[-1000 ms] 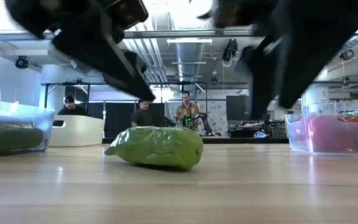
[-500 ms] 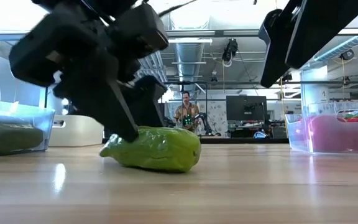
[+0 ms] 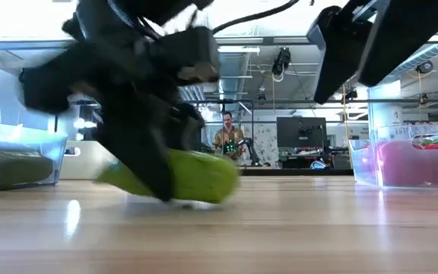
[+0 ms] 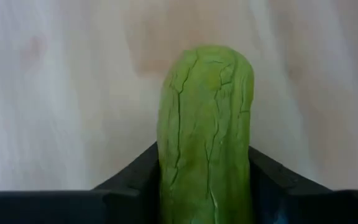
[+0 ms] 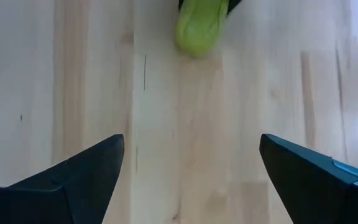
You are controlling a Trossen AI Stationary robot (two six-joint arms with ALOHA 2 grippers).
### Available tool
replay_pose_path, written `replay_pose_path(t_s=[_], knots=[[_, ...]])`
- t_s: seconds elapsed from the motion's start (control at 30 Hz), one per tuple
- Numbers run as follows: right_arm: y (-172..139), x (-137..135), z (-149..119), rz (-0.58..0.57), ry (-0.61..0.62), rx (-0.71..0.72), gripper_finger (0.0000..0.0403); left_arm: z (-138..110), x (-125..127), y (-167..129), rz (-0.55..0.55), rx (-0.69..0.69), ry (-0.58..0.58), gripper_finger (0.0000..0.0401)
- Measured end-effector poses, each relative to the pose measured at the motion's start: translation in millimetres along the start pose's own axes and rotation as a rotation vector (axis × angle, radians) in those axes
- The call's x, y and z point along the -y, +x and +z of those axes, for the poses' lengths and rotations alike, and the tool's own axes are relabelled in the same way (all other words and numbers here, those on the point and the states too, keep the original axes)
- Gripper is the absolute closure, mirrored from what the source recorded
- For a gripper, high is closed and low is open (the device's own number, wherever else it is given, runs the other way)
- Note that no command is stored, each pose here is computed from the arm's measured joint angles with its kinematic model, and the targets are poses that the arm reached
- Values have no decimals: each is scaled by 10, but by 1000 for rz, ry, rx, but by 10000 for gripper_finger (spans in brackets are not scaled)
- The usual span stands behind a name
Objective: Sort produce into baskets
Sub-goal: Put the cucumber into the black bin
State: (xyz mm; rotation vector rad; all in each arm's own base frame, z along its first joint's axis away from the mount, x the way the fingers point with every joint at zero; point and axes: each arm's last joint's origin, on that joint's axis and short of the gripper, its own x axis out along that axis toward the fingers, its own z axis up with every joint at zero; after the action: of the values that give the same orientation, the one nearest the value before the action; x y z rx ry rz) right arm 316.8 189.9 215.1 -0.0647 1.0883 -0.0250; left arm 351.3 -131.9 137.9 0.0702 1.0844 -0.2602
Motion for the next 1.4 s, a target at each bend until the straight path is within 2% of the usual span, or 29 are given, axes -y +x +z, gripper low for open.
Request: replay_pose_path(t_s=[0.13,0.23,0.3,0.4,0.5,0.6,0.73,0.83,0.9,1.0,1.17,1.3,1.4], knots=[[13,37,82,-25,-73,70,35,-67,108,-336,-15,-32,-74,263],[23,74,146,-58,-121,122,35,-222,172,-608,56,-78,-166,261],[30,114,174,-100,-108,145,35,-368,209,-817,133,-105,-239,245],[48,183,190,-161,-65,157,35,-578,274,-1161,205,-133,-384,233],[88,259,206,-189,-47,152,35,-800,329,-1509,279,-125,-564,243],[131,348,211,-234,24,158,35,-1067,339,-1779,396,-115,-766,253],[180,450,214,-243,65,140,35,-1362,309,-1898,511,-109,-1022,251],[182,458,227,-245,63,149,35,-1531,265,-1822,587,-99,-1235,245],[180,451,224,-242,60,148,35,-1620,238,-1758,631,-108,-1328,244],[176,433,218,-238,55,148,35,-1709,207,-1674,688,-106,-1386,243],[166,396,205,-232,45,148,35,-1720,175,-1639,737,-38,-1391,237],[129,336,134,-201,-4,95,35,-1705,176,-1651,744,-32,-1372,212],[-11,307,16,-228,-25,30,35,-1719,171,-1665,757,-52,-1350,185]])
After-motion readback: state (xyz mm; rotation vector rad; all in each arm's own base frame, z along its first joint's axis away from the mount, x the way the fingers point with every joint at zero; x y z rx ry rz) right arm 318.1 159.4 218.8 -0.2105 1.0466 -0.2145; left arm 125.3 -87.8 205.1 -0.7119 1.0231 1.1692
